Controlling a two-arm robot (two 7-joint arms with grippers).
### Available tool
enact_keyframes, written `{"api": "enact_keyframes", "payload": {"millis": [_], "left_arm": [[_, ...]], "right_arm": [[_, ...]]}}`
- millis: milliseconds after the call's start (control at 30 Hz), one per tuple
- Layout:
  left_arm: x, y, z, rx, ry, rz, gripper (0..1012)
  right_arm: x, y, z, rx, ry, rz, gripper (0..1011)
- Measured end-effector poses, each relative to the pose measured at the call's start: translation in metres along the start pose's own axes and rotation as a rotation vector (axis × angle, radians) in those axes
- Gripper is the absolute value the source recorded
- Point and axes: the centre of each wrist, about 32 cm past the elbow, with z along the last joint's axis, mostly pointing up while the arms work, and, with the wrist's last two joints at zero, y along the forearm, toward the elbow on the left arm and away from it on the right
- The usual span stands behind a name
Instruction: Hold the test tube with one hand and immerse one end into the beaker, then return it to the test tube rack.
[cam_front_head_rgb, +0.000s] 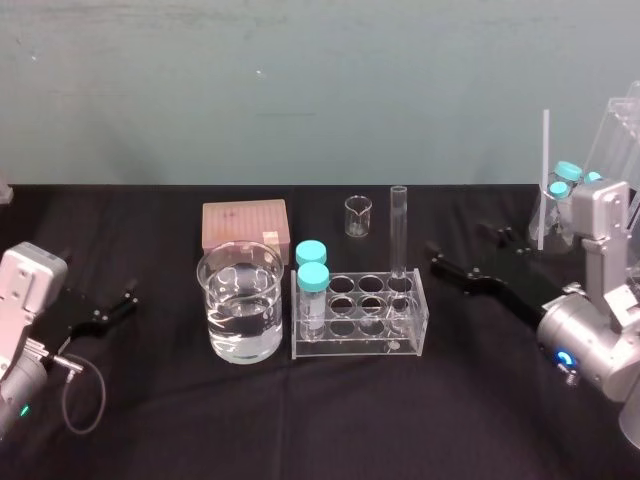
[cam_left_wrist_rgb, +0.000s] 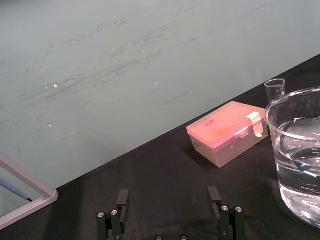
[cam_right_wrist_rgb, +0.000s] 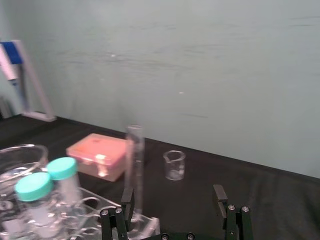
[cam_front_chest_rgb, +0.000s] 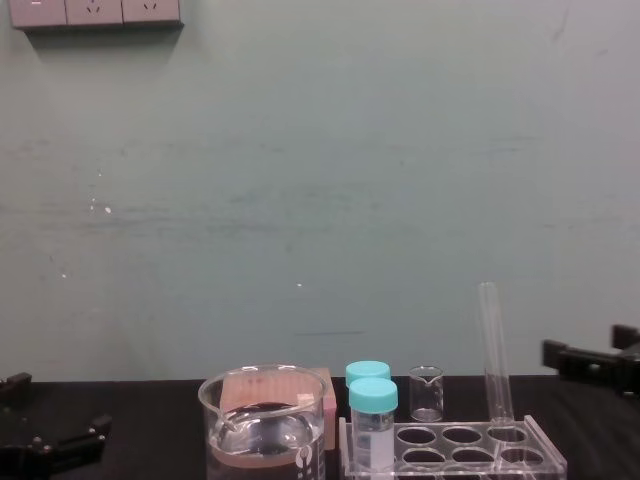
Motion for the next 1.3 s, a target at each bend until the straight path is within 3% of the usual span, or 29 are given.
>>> {"api": "enact_keyframes", "payload": {"millis": [367, 733, 1300], "left_arm": [[0.0, 0.0, 0.0, 0.0, 0.0, 0.0, 1000], [0.0, 0.0, 0.0, 0.0, 0.0, 0.0, 1000], [0.0, 0.0, 0.0, 0.0, 0.0, 0.0, 1000]], "right_arm": [[-0.009, 0.027, 0.0, -0.023, -0.009, 0.12, 1000], [-0.0093, 0.057, 0.001, -0.003, 0.004, 0.138, 1000], [-0.008, 0.072, 0.002, 0.003, 0.007, 0.137, 1000]]}}
